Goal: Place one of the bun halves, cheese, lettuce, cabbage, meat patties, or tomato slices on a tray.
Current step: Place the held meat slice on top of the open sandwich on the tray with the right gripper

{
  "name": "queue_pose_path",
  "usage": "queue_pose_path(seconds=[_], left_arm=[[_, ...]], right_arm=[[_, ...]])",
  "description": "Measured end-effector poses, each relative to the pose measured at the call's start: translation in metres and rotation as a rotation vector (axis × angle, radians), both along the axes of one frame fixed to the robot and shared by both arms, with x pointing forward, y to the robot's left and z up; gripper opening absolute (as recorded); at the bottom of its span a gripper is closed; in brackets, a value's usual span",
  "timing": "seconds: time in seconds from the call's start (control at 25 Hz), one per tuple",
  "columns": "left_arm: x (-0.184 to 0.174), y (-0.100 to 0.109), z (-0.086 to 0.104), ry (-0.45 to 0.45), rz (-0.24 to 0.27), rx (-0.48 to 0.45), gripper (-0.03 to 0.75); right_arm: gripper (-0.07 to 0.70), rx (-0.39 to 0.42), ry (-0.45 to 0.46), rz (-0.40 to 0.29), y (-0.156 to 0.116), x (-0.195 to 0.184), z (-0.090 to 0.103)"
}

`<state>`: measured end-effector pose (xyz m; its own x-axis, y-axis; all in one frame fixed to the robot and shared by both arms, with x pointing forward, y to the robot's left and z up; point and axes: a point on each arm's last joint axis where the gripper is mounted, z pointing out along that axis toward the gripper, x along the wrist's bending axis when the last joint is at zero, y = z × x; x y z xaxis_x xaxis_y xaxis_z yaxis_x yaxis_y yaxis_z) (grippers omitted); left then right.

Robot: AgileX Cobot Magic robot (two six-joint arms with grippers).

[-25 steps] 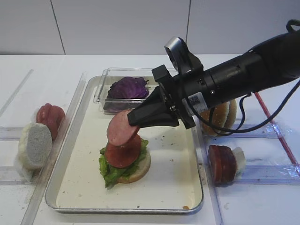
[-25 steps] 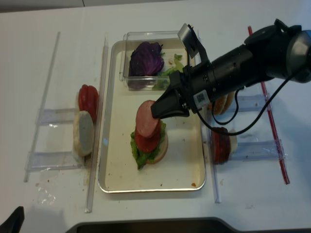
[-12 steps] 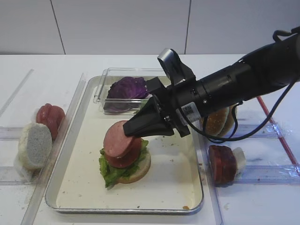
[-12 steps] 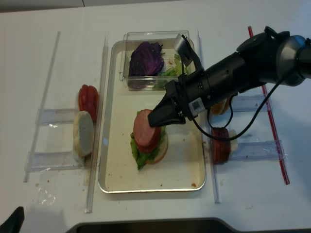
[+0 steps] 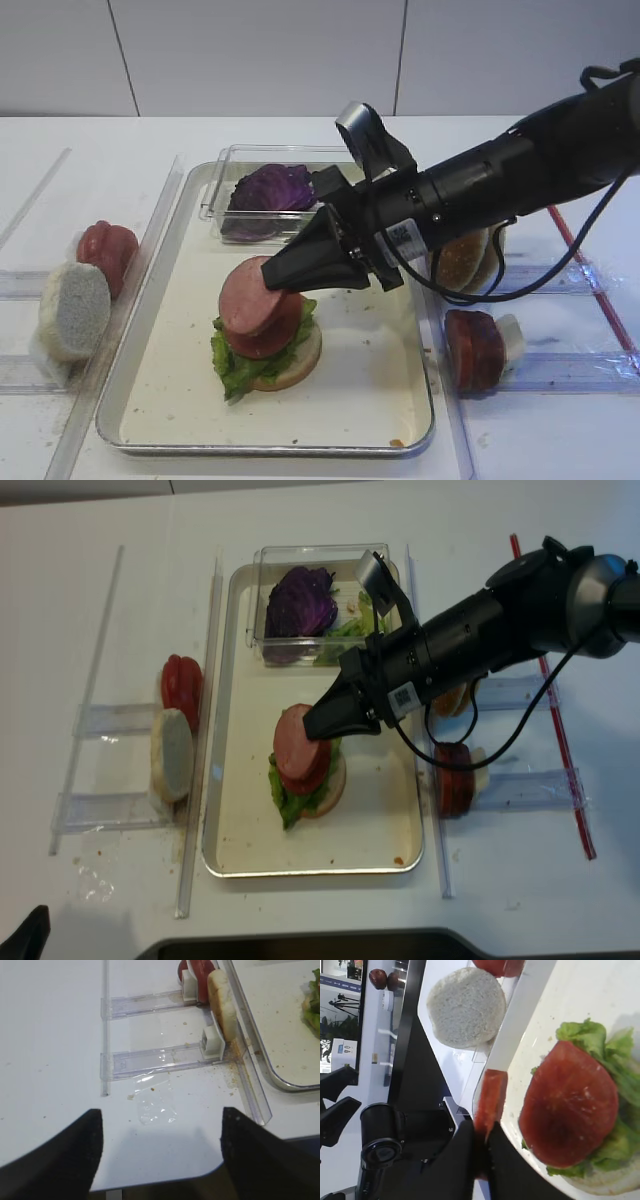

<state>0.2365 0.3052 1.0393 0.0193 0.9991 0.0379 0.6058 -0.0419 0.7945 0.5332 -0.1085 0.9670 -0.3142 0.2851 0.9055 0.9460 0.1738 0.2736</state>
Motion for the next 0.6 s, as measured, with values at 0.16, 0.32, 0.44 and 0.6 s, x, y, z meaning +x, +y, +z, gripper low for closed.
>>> queue_pose_path(seconds=[0.16, 0.32, 0.44, 0.6], left_arm=[[0.0, 0.0, 0.0, 0.0, 0.0, 0.0, 0.456], [0.0, 0.0, 0.0, 0.0, 0.0, 0.0, 0.456], [0.0, 0.0, 0.0, 0.0, 0.0, 0.0, 0.456], [0.0, 0.0, 0.0, 0.0, 0.0, 0.0, 0.456]], right_arm=[[0.078, -0.01, 0.022, 0.002, 0.001, 0.001, -0.009], [0.078, -0.02, 0.035, 0.006, 0.001, 0.003, -0.018], [0.078, -0.023, 0.04, 0.008, 0.001, 0.003, -0.022], [0.078, -0.022, 0.038, 0.009, 0.001, 0.003, -0.022]])
